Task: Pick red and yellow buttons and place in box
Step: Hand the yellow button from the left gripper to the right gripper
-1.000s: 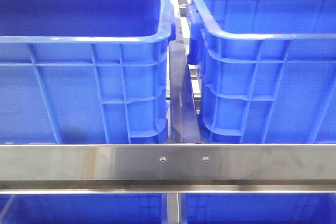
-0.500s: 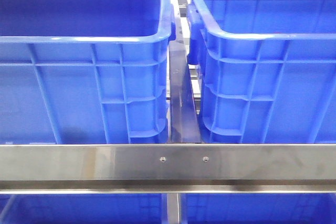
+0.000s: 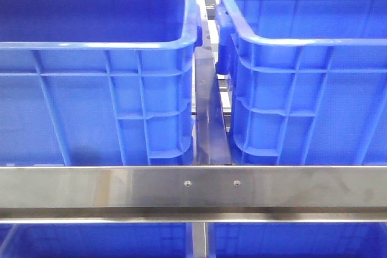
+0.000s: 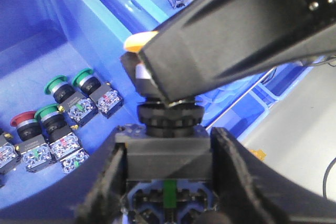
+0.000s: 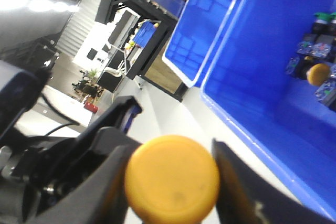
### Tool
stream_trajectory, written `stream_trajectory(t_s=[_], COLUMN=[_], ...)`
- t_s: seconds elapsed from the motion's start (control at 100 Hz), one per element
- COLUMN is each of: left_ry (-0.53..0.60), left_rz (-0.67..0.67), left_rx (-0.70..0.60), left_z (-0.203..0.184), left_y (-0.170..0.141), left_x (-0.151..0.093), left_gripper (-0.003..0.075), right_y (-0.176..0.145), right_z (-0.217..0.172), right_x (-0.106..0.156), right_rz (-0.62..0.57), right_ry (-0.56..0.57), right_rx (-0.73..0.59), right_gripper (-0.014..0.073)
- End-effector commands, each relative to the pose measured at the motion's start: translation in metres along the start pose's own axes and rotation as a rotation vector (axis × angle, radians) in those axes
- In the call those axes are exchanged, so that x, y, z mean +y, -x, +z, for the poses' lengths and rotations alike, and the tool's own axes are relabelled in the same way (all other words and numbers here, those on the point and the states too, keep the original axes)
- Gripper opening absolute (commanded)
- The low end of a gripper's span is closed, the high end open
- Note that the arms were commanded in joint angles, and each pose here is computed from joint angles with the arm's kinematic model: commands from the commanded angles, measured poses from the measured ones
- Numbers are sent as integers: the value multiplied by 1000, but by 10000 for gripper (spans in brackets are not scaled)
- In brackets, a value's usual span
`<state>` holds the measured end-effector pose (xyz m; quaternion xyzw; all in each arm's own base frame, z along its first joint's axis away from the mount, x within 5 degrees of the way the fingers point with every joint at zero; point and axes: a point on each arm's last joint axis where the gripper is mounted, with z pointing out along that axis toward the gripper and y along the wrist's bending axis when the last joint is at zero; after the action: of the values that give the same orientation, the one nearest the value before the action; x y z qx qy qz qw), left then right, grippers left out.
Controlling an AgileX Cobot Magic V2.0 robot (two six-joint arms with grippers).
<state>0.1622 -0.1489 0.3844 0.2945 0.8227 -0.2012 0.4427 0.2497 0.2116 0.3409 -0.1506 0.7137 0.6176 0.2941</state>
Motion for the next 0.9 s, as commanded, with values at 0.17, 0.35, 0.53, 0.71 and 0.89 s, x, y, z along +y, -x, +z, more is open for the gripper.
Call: stream_trajectory(t_s=[0.17,0.35,0.53,0.71,0.89], left_ry=[-16,-16,-9,0,14], left_rz=[-8,-8,-2,9,4], left_rx=[-123,-120,-114,-97,-130], left_z=[-13,-13,-13,-14,-24], left_y=[16,16,15,13,15], left_x=[-3,-3,-2,-1,1], left_gripper=[36,300,556,564,564], right_y=[15,15,15,18,27], right_z=[-6,-6,-6,-7,-7], right_x=[29,29,29,28,28], right_rz=[30,30,20,-36,-113], right_ry=[141,141,140,123,69], right_rx=[-92,-92,-93,-110,-157], right_gripper=[157,157,157,157,157])
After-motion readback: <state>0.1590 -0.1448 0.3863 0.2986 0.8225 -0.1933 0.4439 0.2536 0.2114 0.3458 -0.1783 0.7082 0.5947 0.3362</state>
